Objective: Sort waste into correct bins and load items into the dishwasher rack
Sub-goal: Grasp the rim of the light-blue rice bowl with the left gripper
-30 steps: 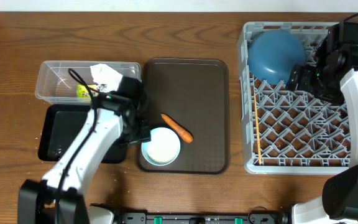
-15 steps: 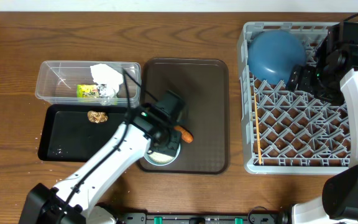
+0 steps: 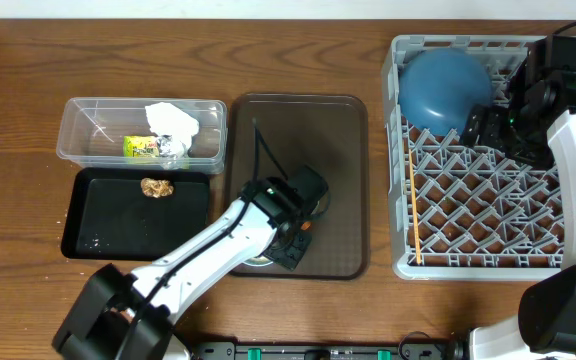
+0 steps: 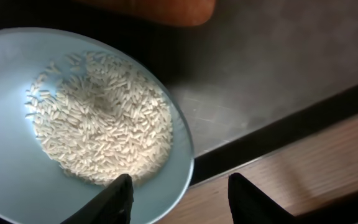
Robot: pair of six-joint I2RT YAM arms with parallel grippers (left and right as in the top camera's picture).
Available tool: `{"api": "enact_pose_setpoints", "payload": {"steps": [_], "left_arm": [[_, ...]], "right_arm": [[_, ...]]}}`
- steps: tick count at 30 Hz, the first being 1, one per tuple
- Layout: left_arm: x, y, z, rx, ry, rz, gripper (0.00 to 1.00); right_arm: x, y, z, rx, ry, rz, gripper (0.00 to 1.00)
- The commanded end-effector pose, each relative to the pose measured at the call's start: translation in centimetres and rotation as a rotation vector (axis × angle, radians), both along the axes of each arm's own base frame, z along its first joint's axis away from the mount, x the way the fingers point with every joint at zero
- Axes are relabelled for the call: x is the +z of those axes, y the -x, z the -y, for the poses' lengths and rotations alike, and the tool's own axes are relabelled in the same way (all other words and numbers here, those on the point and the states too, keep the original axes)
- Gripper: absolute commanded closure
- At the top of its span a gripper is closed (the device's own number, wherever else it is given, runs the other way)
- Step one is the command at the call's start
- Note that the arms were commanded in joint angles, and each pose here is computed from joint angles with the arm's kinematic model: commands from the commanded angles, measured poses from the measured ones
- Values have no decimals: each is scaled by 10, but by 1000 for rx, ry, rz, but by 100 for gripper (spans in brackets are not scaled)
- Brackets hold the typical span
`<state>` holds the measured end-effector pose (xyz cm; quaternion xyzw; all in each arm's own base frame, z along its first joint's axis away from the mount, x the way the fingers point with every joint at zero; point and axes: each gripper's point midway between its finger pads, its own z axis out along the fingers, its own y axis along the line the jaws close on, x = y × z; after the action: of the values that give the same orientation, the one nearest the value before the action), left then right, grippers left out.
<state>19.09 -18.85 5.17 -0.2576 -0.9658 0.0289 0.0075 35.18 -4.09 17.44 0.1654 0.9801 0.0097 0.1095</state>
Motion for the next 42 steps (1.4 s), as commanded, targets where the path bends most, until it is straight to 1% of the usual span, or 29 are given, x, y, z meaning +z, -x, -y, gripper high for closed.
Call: {"api": "enact_pose_setpoints", "payload": {"steps": [1,7,10,13,16,19,24,29,31,32,33,34,38,41,42], "left_arm": [[-6,-2,-3,-28,-33,-6,50],[-18,1,-5,-28,-67,-44,51],[-22,2,-6,-28,-78,-56,58],[-25,2,-7,-29,-84,-63,60],[-27,1,-6,-29,-85,-62,64],[-27,-3,-10,-29,-108,-38,66],[-26,-16,-22,-32,-185,35,67],[-27,-24,-20,-27,-179,72,75],[-27,-25,-19,-26,-175,77,80],[-27,-26,-18,-26,-173,80,81],[-27,-26,-18,-26,-171,82,86],[-27,-27,-17,-26,-169,84,88],[-27,-29,-16,-25,-162,92,89],[-27,-29,-15,-24,-160,95,94],[-26,-30,-15,-24,-159,96,94]], "right_arm": [[1,1,-2,19,-3,1,3],[1,1,-2,19,-3,2,3],[1,1,-2,19,-3,2,3],[1,1,-2,19,-3,2,3],[1,1,-2,19,-3,2,3],[1,1,-2,19,-3,1,3],[1,2,-2,19,-3,-1,3],[1,2,-2,19,-3,-2,3],[1,2,-2,19,-3,-3,3],[1,3,-2,19,-3,-4,3],[1,3,-2,19,-4,-4,3],[1,3,-2,19,-3,-4,3],[1,2,-2,19,-3,-3,3],[1,3,-2,20,-3,-4,3],[1,3,-2,24,-3,-5,3]]}}
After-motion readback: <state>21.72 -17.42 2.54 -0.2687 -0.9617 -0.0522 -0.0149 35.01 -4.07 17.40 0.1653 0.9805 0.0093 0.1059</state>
